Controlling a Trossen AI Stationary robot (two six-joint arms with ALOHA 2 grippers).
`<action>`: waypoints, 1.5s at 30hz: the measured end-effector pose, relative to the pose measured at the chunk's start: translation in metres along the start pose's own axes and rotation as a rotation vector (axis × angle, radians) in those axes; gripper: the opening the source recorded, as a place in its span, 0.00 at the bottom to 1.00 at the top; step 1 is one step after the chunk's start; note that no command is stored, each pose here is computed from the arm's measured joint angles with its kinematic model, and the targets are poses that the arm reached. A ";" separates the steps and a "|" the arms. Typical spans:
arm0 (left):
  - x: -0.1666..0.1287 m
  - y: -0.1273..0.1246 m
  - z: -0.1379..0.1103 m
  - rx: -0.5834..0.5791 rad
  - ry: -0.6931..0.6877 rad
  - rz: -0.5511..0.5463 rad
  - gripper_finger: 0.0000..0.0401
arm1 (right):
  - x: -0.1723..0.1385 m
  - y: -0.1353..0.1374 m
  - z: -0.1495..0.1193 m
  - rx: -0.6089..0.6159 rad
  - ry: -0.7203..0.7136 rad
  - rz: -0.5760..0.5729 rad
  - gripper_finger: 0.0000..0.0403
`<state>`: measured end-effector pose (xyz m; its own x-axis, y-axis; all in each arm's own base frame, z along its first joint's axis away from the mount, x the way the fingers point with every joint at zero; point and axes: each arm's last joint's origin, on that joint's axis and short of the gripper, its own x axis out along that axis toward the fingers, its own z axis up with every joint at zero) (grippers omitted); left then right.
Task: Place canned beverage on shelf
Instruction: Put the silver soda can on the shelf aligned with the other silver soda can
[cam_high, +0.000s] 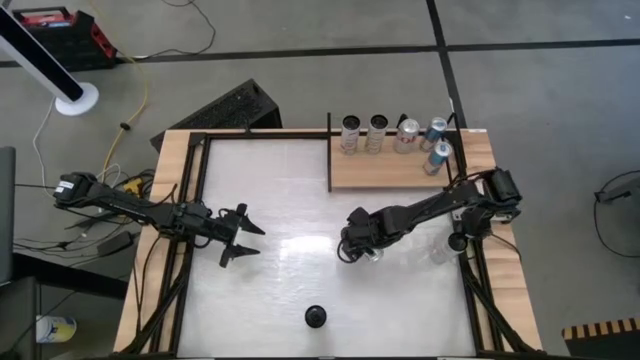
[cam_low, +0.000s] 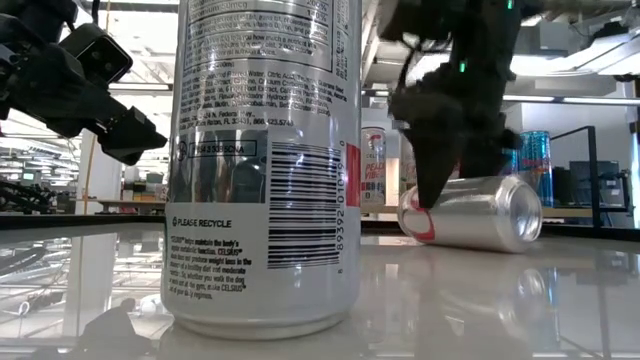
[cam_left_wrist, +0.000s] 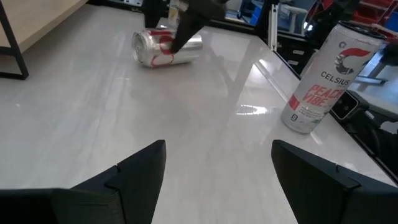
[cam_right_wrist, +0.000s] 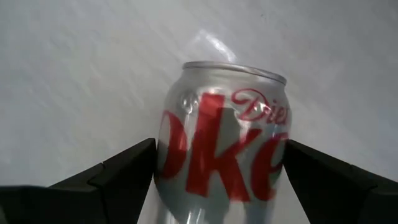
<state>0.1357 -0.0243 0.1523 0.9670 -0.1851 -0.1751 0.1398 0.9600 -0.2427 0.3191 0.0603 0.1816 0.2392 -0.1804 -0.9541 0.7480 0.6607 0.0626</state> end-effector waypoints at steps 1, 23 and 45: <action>0.000 0.000 0.000 -0.001 0.000 0.000 0.69 | 0.006 -0.002 0.000 0.009 -0.004 0.005 0.91; 0.000 0.001 -0.002 -0.011 0.023 0.006 0.69 | -0.045 -0.018 -0.020 -0.110 -0.323 0.013 0.82; 0.000 0.001 -0.001 -0.002 0.006 0.034 0.69 | 0.012 -0.073 -0.069 -0.155 -1.054 0.177 0.82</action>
<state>0.1357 -0.0234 0.1509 0.9699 -0.1534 -0.1890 0.1062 0.9653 -0.2384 0.2250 0.0603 0.1457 0.8040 -0.5608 -0.1975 0.5818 0.8106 0.0669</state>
